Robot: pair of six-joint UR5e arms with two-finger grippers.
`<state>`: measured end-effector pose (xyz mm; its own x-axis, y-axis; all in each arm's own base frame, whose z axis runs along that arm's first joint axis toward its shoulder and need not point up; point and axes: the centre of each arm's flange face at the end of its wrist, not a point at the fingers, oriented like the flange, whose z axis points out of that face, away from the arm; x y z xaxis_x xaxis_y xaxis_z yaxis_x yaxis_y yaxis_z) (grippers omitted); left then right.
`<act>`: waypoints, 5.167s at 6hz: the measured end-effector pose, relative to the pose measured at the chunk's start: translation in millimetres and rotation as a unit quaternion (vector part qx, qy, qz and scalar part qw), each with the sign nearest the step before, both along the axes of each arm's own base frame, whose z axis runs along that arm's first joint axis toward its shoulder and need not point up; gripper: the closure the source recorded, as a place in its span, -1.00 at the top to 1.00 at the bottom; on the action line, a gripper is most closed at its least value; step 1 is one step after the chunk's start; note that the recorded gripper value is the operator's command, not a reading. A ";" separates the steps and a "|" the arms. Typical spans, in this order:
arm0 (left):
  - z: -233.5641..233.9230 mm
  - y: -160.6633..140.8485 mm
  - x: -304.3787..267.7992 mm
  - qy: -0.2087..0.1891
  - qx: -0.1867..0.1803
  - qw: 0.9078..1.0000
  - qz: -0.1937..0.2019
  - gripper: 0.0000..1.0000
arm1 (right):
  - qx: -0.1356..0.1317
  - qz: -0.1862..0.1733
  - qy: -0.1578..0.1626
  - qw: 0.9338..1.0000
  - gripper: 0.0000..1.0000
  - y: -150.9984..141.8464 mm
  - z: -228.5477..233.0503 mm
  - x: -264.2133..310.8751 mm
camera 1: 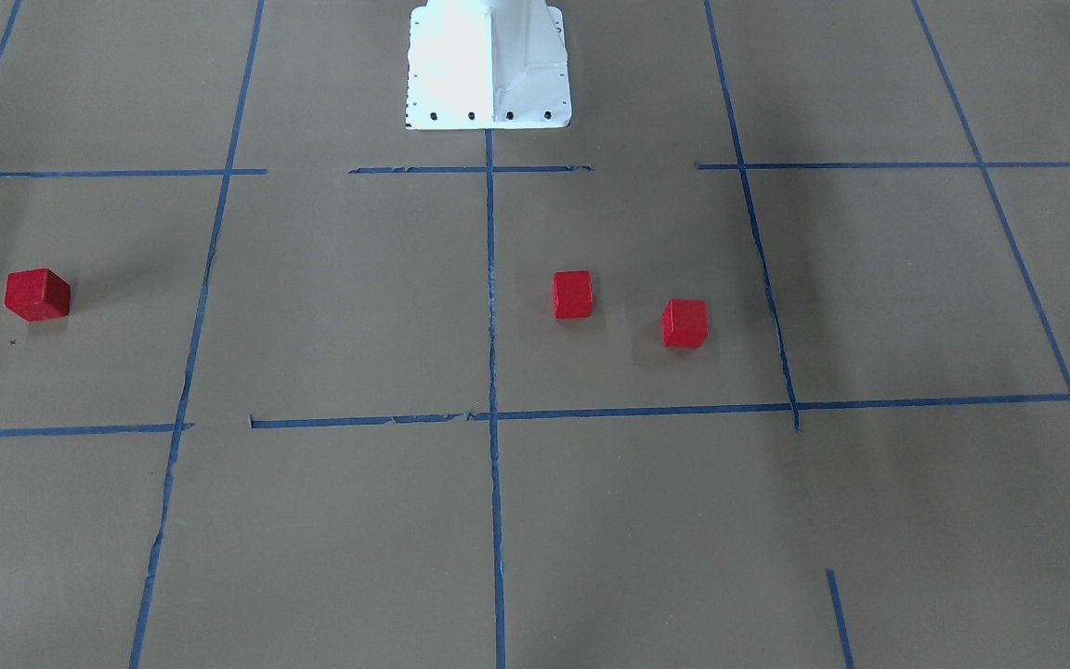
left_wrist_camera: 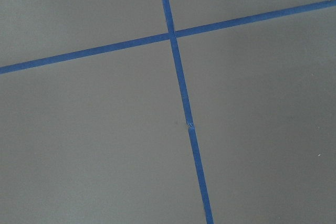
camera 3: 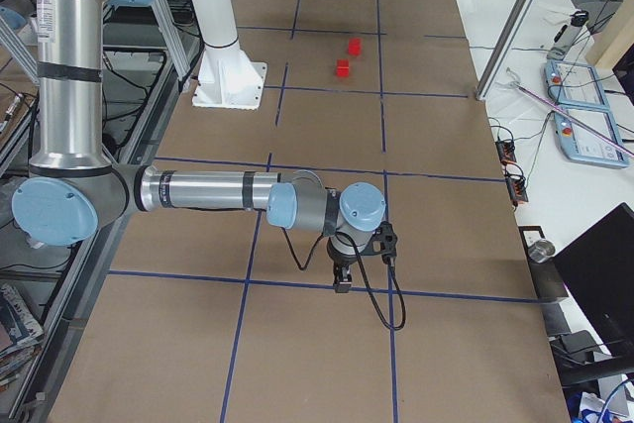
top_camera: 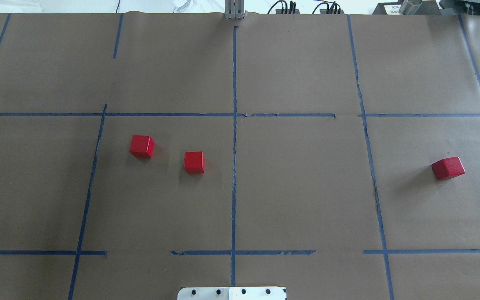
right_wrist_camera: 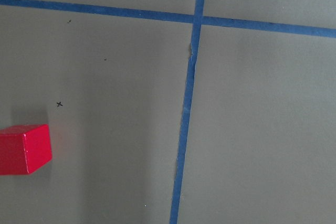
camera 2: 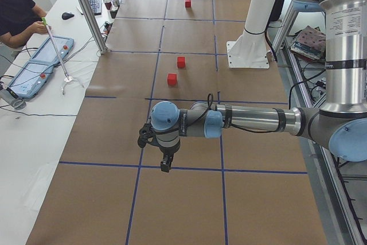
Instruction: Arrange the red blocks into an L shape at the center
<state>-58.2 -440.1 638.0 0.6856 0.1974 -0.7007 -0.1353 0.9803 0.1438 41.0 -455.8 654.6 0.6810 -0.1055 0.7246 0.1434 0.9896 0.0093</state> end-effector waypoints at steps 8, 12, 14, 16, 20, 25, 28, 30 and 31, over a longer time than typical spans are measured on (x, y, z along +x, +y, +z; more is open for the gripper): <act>-5.5 -6.6 20.7 0.002 -0.033 0.999 -0.016 1.00 | 0.053 0.034 -0.056 0.996 1.00 8.6 -53.7 -167.6; -13.3 -8.0 20.9 0.003 -0.025 1.000 -0.016 1.00 | 0.071 0.011 -0.007 0.997 1.00 30.9 -36.9 -216.4; -14.3 -8.1 20.9 0.003 -0.025 1.000 -0.016 1.00 | 0.065 0.007 -0.018 0.998 0.99 32.0 -40.3 -219.1; -14.2 -8.1 20.8 0.003 -0.024 1.000 -0.016 1.00 | 0.062 0.001 -0.020 0.998 0.96 33.0 -39.5 -224.5; -12.8 -7.4 20.7 0.003 -0.026 1.000 -0.016 1.00 | 0.053 -0.012 -0.014 0.998 -1.00 36.2 -34.4 -248.3; -12.1 -7.3 20.1 0.002 -0.026 1.000 -0.016 1.00 | 0.067 -0.042 -0.051 0.996 -1.00 22.4 -265.6 -352.6; -8.3 -8.1 20.6 0.002 -0.027 1.000 -0.014 1.00 | 0.025 0.000 -0.063 0.998 -1.00 58.1 -408.5 -525.3; -9.1 -8.4 20.8 0.002 -0.026 1.000 -0.014 1.00 | 0.000 0.045 -0.042 0.998 -1.00 59.4 -442.1 -604.2; -10.8 -8.6 20.8 0.002 -0.025 1.000 -0.014 1.00 | -0.012 0.054 -0.037 0.998 -1.00 62.2 -456.5 -632.9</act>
